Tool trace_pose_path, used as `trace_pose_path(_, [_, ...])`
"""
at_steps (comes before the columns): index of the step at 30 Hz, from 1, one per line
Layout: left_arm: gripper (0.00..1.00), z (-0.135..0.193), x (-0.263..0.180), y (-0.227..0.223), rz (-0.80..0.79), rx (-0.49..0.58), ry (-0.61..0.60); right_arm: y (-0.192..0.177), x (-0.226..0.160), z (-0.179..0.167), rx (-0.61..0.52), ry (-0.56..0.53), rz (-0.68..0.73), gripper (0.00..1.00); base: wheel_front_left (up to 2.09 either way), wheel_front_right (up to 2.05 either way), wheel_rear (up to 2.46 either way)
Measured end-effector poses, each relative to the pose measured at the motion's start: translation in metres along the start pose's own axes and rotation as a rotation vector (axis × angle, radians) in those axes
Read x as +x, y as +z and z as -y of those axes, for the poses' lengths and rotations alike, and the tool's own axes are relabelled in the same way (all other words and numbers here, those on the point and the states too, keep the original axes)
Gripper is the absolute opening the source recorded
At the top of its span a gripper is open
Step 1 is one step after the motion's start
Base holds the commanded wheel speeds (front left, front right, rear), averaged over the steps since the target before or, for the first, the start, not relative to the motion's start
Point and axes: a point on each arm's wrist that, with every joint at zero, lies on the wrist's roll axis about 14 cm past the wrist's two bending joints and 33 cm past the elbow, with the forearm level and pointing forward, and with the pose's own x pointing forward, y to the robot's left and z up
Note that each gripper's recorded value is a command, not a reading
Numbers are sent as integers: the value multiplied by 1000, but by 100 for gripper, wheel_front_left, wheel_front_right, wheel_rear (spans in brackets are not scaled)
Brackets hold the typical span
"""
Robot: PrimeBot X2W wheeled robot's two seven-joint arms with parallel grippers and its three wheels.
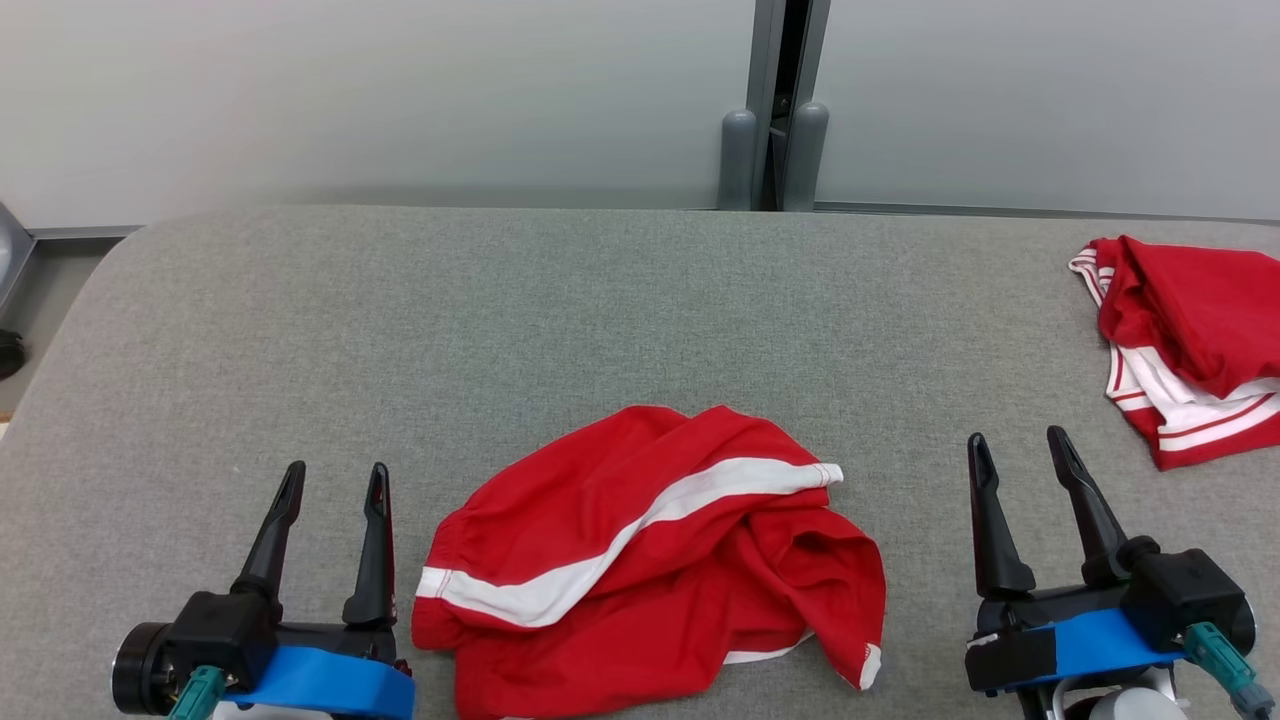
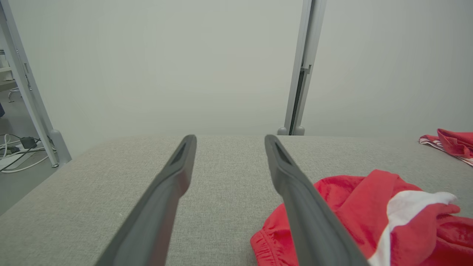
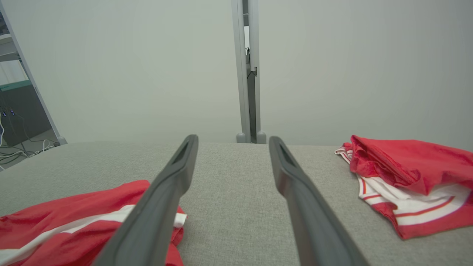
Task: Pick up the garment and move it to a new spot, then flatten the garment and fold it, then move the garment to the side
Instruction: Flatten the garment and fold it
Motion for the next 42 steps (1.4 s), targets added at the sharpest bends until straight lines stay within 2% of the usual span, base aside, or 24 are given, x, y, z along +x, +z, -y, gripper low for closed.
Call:
trace_pose_path(9, [100, 10, -4, -7, -25, 5, -42, 1, -1, 0, 6, -5, 4, 100, 0, 0, 0])
trace_pose_path(17, [100, 29, -26, -53, -176, -4, -119, -3, -3, 1, 9, -12, -9, 100, 0, 0, 0])
trace_pose_path(26, [100, 31, -50, -97, -332, -3, -152, -8, -3, 3, 11, -18, -24, 100, 0, 0, 0])
trace_pose_path(37, [100, 47, -54, -114, -395, -20, -208, -14, -3, 4, 14, -21, -41, 100, 0, 0, 0])
trace_pose_path(38, [46, 50, -51, -113, -389, -19, -218, -15, -3, 5, 14, -23, -42, 100, 0, 0, 0])
trace_pose_path(39, [0, 52, -46, -110, -377, -18, -227, -15, -3, 5, 14, -24, -43, 100, 0, 0, 0])
trace_pose_path(42, [0, 54, -34, -101, -342, -6, -244, -16, -3, 6, 14, -27, -46, 100, 0, 0, 0])
